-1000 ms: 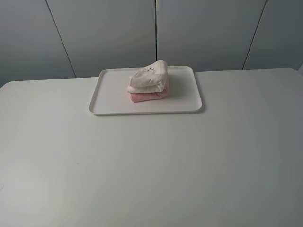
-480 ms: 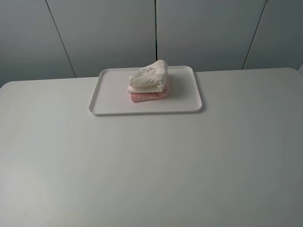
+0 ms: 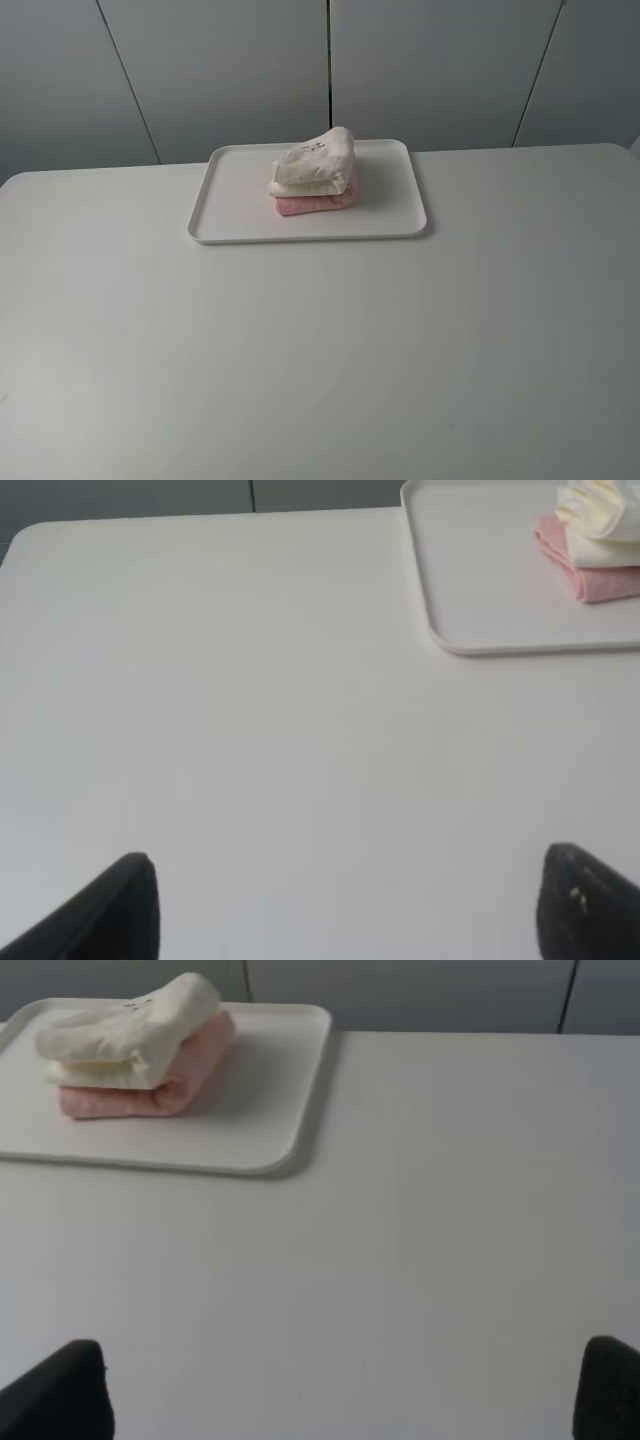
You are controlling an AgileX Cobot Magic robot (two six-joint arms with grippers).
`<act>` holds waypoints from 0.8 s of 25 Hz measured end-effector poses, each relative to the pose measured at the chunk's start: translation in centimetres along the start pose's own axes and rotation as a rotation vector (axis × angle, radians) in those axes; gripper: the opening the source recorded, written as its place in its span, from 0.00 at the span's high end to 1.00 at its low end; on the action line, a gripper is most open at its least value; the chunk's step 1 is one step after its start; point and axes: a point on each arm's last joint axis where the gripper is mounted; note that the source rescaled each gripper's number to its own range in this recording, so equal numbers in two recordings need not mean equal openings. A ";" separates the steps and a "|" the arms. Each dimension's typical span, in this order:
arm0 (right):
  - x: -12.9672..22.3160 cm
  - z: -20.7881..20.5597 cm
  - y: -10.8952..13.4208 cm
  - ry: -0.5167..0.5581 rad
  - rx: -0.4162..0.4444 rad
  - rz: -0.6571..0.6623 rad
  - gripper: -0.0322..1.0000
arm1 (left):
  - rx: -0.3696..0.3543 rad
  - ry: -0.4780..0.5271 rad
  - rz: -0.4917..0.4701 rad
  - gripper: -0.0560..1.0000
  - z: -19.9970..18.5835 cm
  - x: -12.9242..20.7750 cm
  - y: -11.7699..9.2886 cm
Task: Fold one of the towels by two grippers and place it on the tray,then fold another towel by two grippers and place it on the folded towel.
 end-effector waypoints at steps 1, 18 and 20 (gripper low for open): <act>0.0 0.0 0.0 0.001 0.005 0.001 0.00 | 0.000 0.000 -0.002 0.03 0.0 0.0 0.0; 0.0 0.0 -0.9 -0.007 0.107 0.012 0.00 | -0.027 0.003 -0.002 0.03 0.0 0.0 0.2; 0.0 0.0 -1.0 -0.008 0.108 0.014 0.00 | -0.029 0.004 -0.003 0.03 0.0 0.0 0.3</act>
Point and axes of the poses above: a point on each arm's last joint axis where the gripper is mounted, z pointing out along that axis toward the gripper, y along the wrist's bending axis when the last joint is at zero, x = y × z, and after that the axes turned 7 degrees about z, right-handed
